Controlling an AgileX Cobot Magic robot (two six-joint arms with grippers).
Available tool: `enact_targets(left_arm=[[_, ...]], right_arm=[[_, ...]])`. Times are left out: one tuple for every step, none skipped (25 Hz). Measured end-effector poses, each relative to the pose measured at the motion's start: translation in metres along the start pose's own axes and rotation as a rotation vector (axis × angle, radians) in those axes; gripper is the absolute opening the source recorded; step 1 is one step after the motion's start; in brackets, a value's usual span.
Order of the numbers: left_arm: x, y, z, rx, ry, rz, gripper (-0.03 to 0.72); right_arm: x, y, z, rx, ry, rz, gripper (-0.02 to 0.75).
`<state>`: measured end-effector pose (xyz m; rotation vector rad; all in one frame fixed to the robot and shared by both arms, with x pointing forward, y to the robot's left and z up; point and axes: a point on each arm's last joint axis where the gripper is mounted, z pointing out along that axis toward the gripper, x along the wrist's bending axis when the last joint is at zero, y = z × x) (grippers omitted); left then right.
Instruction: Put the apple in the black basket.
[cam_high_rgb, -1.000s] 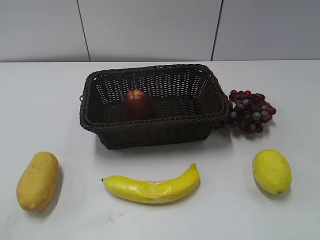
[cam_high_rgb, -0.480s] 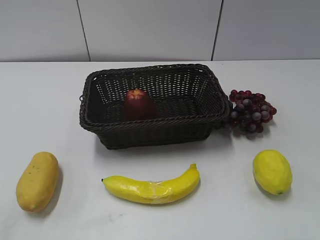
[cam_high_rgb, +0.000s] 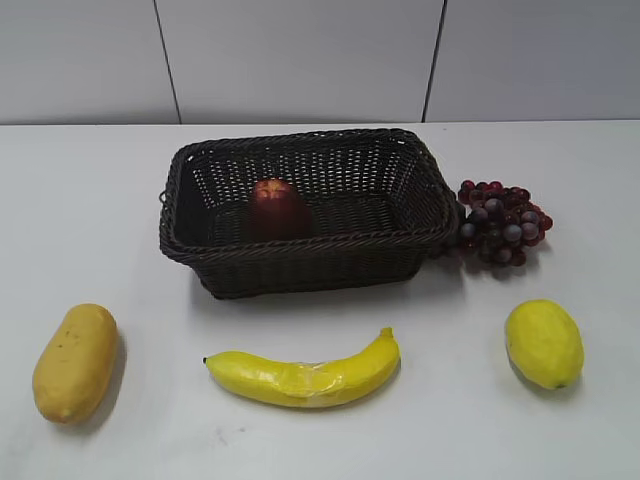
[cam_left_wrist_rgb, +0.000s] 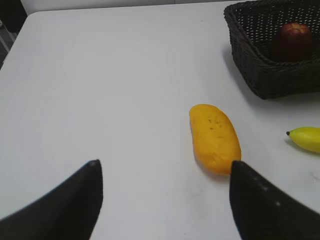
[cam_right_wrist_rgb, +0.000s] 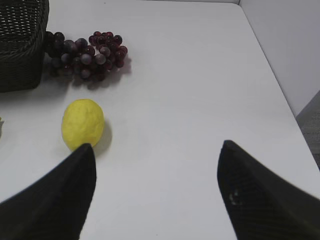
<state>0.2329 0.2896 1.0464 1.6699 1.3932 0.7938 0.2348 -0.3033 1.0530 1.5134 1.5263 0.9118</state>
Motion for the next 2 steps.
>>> enact_targets(left_arm=[[0.0, 0.0, 0.0, 0.0, 0.0, 0.0, 0.589], [0.0, 0.0, 0.0, 0.0, 0.0, 0.0, 0.589]], right_arm=[[0.0, 0.0, 0.0, 0.0, 0.0, 0.0, 0.571], [0.0, 0.0, 0.0, 0.0, 0.0, 0.0, 0.571]])
